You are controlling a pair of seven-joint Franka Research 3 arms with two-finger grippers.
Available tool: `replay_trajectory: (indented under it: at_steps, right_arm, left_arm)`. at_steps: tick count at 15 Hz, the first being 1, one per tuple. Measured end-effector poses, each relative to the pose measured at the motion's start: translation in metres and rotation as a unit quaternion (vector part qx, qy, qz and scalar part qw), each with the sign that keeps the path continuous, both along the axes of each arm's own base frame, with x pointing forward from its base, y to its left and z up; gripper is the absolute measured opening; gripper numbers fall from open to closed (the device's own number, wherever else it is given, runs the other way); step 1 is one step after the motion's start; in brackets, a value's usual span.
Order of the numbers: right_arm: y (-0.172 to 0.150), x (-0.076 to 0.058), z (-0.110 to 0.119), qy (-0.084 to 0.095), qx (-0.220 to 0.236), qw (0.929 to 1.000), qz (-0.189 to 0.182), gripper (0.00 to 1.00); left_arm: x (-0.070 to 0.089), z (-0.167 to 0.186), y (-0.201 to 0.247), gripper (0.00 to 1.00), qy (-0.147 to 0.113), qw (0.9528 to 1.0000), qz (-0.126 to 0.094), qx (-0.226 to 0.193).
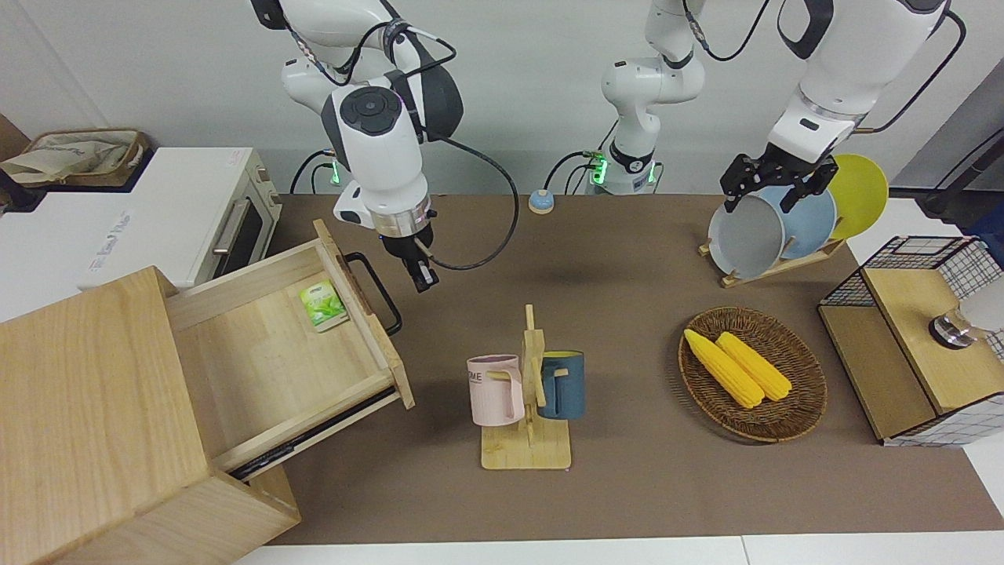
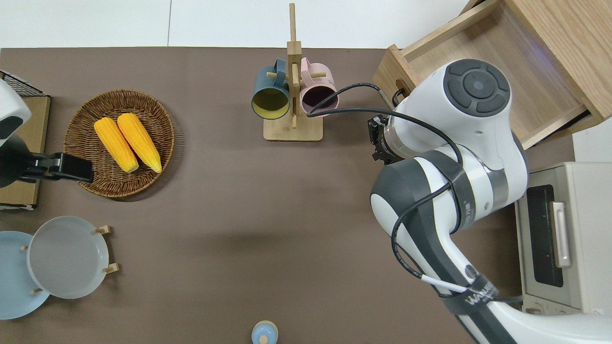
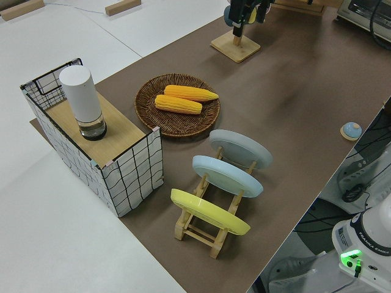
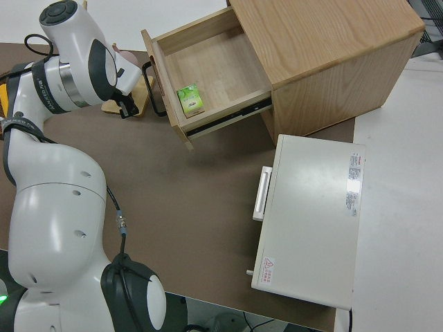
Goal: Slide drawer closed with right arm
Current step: 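Push the wooden drawer away from the robot with the right arm, then press the drawer front fully shut with the right gripper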
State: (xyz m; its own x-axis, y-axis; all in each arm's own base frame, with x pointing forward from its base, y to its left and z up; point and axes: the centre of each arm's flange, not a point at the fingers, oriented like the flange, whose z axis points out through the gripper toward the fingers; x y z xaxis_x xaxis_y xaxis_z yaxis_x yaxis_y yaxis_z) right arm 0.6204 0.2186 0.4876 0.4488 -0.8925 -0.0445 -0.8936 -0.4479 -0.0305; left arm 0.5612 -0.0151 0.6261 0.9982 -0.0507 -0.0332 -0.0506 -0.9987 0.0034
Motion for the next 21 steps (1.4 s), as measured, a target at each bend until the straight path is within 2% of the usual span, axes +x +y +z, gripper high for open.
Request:
replay_trajectory:
  at_steps: [3,7,10,15,21]
  right_arm:
    - [-0.001,0.006,-0.013,0.002,-0.001,1.0000,-0.004,0.01]
    - [-0.011,0.011,-0.022,-0.001,-0.028,0.9996,-0.001,0.01]
    - [-0.020,0.015,-0.018,-0.011,-0.045,0.9989,0.002,0.01]
    - [-0.034,0.023,-0.010,-0.021,-0.046,0.9987,-0.008,0.01]
    - [-0.081,0.041,-0.003,-0.029,-0.043,0.9986,-0.009,0.01]
  left_arm:
    - [0.000,0.000,0.000,1.00,0.000,1.0000,0.000,0.000]
    - [0.000,0.000,0.000,1.00,0.000,1.0000,0.000,0.000]
    - [0.000,0.000,0.000,1.00,0.000,1.0000,0.000,0.000]
    - [0.000,0.000,0.000,1.00,0.000,1.0000,0.000,0.000]
    - [0.000,0.000,0.000,1.00,0.000,1.0000,0.000,0.000]
